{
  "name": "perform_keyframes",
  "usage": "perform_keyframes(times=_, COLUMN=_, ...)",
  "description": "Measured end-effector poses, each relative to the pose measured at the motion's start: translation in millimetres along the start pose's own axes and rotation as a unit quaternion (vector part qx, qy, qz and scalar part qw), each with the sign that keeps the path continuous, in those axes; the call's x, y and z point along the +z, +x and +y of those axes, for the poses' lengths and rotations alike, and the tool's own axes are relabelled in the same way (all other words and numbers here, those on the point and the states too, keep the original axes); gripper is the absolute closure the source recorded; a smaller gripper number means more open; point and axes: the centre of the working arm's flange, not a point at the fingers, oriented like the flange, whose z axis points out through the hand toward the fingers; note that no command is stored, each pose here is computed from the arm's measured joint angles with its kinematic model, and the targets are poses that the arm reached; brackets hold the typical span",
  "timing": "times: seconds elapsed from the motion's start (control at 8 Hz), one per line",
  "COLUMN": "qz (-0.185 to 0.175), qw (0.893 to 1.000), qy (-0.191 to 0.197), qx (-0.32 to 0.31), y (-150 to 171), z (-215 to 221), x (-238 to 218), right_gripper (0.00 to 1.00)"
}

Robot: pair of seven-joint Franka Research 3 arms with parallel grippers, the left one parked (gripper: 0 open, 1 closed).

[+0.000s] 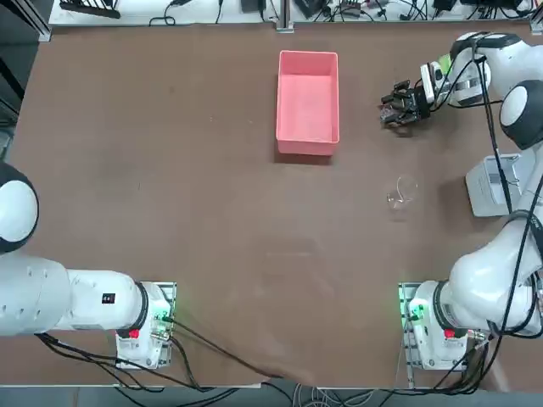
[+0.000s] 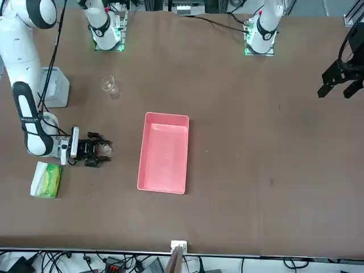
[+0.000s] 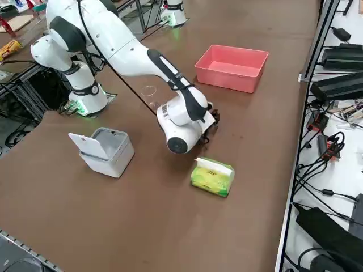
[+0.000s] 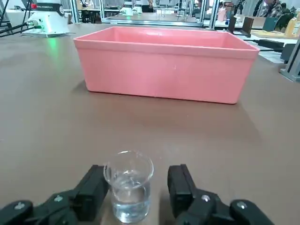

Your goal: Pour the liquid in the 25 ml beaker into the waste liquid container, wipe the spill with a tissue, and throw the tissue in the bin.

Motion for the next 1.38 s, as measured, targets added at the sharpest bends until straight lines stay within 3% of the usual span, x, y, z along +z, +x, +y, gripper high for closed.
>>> perform_keyframes(times=0.25, qz=0.0, qw=1.0, qy=0.001, qx=0.0, y=0, z=0, x=2, right_gripper=0.3)
perform_keyframes(times=0.62, qz=0.0, qw=1.0, qy=0.001, qx=-0.001, y=1, z=1, x=2, right_gripper=0.53)
perform_keyframes(times=1.38, qz=-0.01, qw=1.0, qy=-0.009, qx=-0.006, y=7, z=13, x=-10, right_gripper=0.53)
